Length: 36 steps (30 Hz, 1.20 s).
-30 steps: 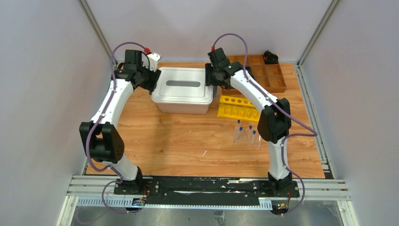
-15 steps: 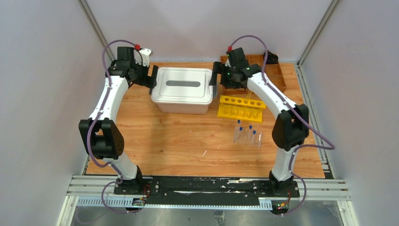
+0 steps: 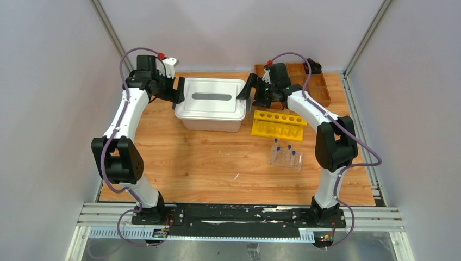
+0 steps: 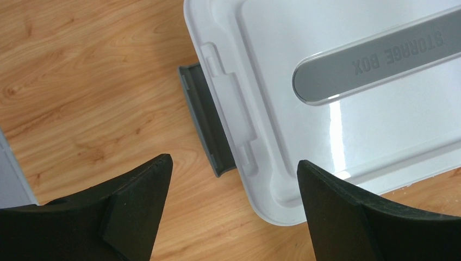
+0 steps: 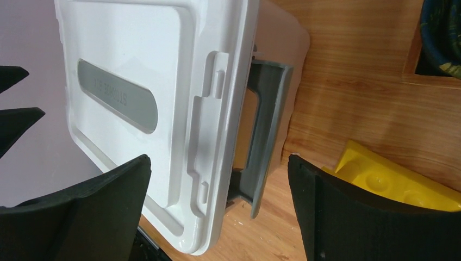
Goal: Organize the chemistry lab equipment
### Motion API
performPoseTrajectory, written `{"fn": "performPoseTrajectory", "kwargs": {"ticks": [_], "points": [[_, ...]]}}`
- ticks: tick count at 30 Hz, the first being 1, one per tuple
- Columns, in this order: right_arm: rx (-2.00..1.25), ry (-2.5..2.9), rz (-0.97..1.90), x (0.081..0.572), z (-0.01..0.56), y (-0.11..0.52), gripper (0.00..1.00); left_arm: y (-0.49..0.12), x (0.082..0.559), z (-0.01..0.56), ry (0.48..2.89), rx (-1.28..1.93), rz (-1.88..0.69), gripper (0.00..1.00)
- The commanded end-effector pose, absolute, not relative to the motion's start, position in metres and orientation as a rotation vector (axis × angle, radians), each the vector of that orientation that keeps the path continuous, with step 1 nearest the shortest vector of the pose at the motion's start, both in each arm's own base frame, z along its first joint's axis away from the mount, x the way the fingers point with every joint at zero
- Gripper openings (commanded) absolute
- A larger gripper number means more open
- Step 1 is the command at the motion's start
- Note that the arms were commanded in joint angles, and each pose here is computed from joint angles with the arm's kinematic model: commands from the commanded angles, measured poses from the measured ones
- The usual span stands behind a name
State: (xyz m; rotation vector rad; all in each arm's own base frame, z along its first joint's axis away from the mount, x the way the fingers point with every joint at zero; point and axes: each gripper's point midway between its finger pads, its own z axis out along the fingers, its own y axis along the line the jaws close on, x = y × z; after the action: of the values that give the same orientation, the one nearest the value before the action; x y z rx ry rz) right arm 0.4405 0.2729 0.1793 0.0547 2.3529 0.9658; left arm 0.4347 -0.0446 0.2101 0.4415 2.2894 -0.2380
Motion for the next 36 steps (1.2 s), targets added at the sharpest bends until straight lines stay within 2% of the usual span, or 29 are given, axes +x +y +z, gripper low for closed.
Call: {"fn": "performPoseTrajectory", "kwargs": {"ticks": [1, 9, 18, 20, 26, 36], "points": [[0.083, 2.353, 1.053, 0.441, 0.171, 0.283, 0.99, -0.048, 0.432, 0.203, 2.308, 0.444, -0.275, 0.88], [0.114, 2.359, 1.149, 0.436, 0.156, 0.296, 0.99, -0.050, 0.430, 0.190, 2.331, 0.470, -0.287, 0.82], [0.137, 2.221, 1.205, 0.437, 0.179, 0.304, 1.00, -0.051, 0.425, 0.181, 2.330, 0.552, -0.282, 0.80], [0.146, 2.218, 1.193, 0.436, 0.178, 0.302, 0.96, -0.051, 0.424, 0.179, 2.331, 0.577, -0.263, 0.79], [0.137, 2.204, 1.173, 0.437, 0.182, 0.301, 0.68, -0.053, 0.422, 0.174, 2.336, 0.646, -0.206, 0.76], [0.123, 2.260, 1.020, 0.434, 0.177, 0.296, 0.54, -0.056, 0.421, 0.173, 2.342, 0.680, -0.207, 0.73]]}}
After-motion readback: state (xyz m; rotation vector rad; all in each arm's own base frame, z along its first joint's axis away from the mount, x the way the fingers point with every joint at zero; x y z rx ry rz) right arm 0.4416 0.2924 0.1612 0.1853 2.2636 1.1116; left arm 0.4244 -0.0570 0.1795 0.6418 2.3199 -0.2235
